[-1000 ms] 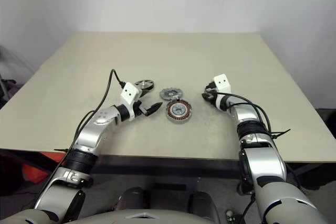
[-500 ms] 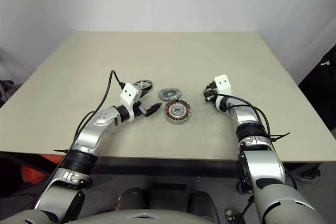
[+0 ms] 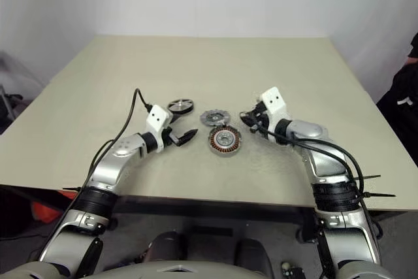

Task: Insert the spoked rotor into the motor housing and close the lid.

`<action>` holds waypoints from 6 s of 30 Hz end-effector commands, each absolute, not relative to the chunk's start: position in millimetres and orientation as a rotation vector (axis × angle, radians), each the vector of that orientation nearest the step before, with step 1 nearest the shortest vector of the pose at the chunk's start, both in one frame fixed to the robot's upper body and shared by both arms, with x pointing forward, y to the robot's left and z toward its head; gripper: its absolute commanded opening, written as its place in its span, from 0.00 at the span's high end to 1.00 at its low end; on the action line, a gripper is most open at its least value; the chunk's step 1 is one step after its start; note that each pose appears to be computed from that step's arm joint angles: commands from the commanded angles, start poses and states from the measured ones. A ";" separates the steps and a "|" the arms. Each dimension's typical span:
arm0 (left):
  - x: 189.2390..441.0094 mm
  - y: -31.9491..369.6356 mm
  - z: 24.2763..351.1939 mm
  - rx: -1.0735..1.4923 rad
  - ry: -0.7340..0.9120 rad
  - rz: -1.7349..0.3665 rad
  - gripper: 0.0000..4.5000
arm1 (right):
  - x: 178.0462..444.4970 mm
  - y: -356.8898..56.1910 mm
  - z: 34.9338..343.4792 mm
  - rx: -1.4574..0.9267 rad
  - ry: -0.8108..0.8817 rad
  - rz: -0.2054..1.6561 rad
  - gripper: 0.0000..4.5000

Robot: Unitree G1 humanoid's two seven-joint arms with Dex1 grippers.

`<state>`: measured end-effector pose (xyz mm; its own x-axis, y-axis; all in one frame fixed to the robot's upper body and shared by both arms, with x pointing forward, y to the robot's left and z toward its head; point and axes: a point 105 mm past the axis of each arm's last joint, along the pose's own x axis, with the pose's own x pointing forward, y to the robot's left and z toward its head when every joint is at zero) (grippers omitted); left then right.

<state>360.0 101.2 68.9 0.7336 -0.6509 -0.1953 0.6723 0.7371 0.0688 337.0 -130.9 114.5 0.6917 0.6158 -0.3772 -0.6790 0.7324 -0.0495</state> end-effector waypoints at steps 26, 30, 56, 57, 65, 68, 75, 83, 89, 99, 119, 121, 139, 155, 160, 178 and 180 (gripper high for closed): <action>364.0 101.9 82.1 0.161 0.104 -0.717 0.00 | 314.4 -93.2 84.5 -0.166 0.449 0.792 0.85; 364.8 102.2 82.1 0.163 0.104 -0.715 0.00 | 318.2 -95.6 85.7 -0.174 0.438 0.768 0.63; 364.5 102.7 78.3 0.169 0.113 -0.708 0.00 | 323.4 -94.4 95.0 -0.196 0.407 0.764 1.00; 364.6 102.7 78.2 0.169 0.113 -0.708 0.00 | 322.1 -94.5 89.4 -0.201 0.425 0.764 1.00; 365.7 104.5 77.8 0.173 0.114 -0.700 0.00 | 326.1 -100.5 80.0 -0.210 0.459 0.720 1.00; 365.6 104.4 77.6 0.172 0.115 -0.703 0.00 | 328.9 -99.5 94.0 -0.212 0.404 0.739 1.00; 365.8 107.5 76.3 0.138 0.133 -0.690 0.00 | 328.0 -99.7 123.7 -0.226 0.300 0.786 1.00; 365.1 104.7 74.0 0.146 0.138 -0.702 0.00 | 327.4 -88.6 90.2 -0.137 0.409 0.793 1.00; 364.3 106.3 72.0 0.142 0.148 -0.698 0.00 | 327.6 -82.7 72.9 -0.122 0.468 0.772 1.00; 371.5 125.3 78.6 -0.041 0.164 -0.582 0.00 | 334.4 -91.6 128.3 -0.140 0.297 0.790 1.00; 409.7 125.5 64.0 -0.763 0.347 -0.345 0.00 | 357.1 -121.8 158.1 -0.103 0.215 0.620 1.00; 411.4 122.8 64.3 -0.822 0.353 -0.343 0.00 | 357.8 -123.9 158.0 -0.103 0.216 0.613 1.00; 425.0 101.8 46.1 -1.009 0.493 -0.244 0.44 | 362.1 -129.0 153.0 -0.098 0.220 0.574 1.00; 415.3 97.1 45.2 -1.051 0.510 -0.334 0.70 | 360.6 -173.3 149.5 -0.157 0.253 0.433 1.00; 409.4 98.1 57.9 -1.148 0.476 -0.424 0.70 | 354.6 -220.9 126.5 -0.281 0.362 0.301 1.00; 409.0 108.1 66.8 -1.182 0.416 -0.433 0.91 | 360.5 -229.5 130.1 -0.290 0.345 0.261 1.00; 406.3 104.4 74.3 -1.209 0.402 -0.486 0.91 | 358.9 -234.8 124.5 -0.305 0.375 0.246 1.00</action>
<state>405.4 105.9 57.0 0.8352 -0.5367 -0.1195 0.0742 0.3252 -0.9427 355.6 -228.5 109.8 0.8786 0.2020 -0.4327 -0.3158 0.9255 -0.2093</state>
